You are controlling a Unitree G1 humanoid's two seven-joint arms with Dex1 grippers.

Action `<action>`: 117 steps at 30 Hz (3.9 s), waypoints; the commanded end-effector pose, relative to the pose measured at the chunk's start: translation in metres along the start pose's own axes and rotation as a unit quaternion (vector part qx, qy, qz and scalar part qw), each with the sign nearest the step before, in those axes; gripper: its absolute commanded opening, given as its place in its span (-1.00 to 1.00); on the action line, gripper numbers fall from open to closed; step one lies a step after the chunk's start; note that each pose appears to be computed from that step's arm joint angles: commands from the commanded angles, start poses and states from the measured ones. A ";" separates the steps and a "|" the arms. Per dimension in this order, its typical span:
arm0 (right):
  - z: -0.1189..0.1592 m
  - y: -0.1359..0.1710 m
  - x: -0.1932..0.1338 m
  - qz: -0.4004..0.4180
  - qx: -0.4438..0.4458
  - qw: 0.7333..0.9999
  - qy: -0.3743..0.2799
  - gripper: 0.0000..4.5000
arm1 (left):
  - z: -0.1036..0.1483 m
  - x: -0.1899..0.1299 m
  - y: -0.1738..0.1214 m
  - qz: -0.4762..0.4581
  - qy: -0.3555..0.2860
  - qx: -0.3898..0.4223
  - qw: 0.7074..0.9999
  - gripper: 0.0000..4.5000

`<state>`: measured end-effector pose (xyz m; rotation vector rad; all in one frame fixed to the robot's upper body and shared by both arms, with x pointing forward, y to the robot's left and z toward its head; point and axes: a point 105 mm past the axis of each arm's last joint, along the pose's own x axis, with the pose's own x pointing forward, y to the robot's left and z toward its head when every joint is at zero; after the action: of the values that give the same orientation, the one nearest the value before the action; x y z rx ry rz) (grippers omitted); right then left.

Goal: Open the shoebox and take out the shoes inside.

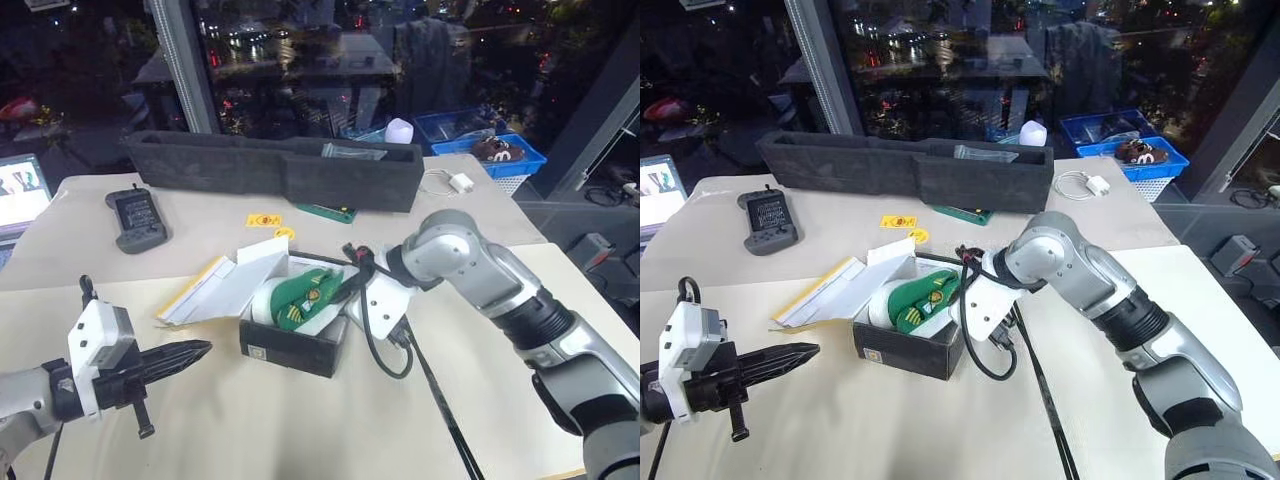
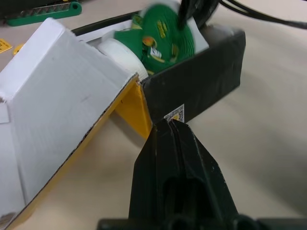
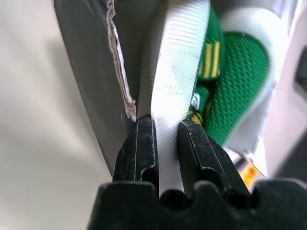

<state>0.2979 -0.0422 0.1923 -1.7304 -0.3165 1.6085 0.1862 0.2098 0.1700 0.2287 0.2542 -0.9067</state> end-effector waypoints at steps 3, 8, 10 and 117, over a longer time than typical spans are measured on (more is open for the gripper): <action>0.013 -0.022 -0.041 -0.047 -0.053 0.997 -0.005 -0.87 | 0.004 0.000 0.001 -0.003 -0.001 0.015 1.000 -1.00; 0.009 -0.018 -0.047 -0.039 -0.058 0.998 0.001 -0.87 | 0.005 0.001 0.002 -0.007 -0.001 0.016 1.000 -1.00; 0.017 -0.017 -0.046 -0.040 -0.059 0.997 -0.015 -0.87 | 0.005 0.002 0.003 -0.008 -0.001 0.018 1.000 -1.00; 0.013 0.015 0.070 0.013 -0.095 0.992 -0.077 -0.10 | 0.041 0.028 0.020 0.011 -0.086 0.003 0.996 -1.00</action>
<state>0.2936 -0.0054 0.1231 -1.7688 -0.5050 1.8048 0.2273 0.1911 0.1935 0.1286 0.1188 -0.8903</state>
